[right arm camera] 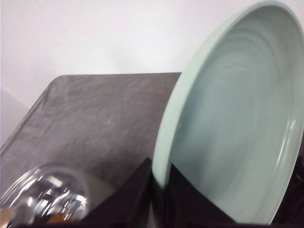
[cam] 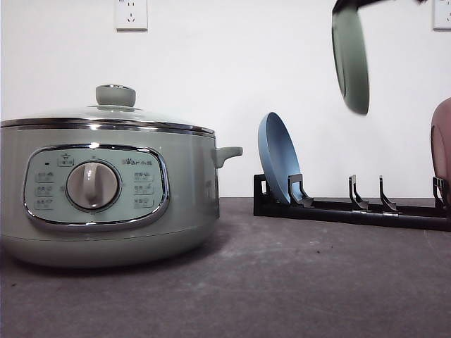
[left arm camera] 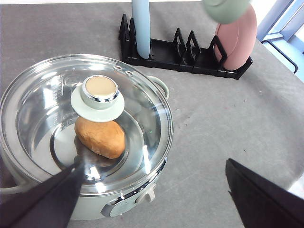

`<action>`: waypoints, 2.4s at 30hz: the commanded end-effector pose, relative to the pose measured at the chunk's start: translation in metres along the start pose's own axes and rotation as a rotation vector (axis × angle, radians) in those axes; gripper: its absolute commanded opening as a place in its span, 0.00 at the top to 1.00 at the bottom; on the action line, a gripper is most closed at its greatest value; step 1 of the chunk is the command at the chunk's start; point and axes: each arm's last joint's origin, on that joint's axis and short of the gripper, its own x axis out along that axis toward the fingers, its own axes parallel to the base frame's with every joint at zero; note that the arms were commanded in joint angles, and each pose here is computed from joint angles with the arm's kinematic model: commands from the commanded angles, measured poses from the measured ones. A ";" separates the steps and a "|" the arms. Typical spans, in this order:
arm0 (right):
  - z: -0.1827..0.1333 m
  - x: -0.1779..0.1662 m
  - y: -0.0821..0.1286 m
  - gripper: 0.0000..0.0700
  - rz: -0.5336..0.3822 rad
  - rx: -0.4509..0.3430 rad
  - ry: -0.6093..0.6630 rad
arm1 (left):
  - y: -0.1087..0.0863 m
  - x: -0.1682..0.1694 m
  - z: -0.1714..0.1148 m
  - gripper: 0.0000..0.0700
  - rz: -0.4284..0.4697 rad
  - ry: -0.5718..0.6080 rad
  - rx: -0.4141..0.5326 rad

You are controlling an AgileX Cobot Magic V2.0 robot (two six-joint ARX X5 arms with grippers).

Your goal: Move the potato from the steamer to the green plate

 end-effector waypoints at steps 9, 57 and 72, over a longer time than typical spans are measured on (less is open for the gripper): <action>-0.032 -0.048 0.055 0.99 -0.008 -0.283 0.235 | -0.003 -0.004 0.007 0.13 -0.005 -0.031 0.029; -0.334 0.050 0.126 0.99 -0.174 -0.920 0.863 | -0.003 -0.004 0.007 0.13 -0.005 -0.031 0.032; -0.345 0.061 0.125 0.42 -0.171 -0.866 0.887 | -0.003 -0.004 0.006 0.13 -0.005 -0.029 0.030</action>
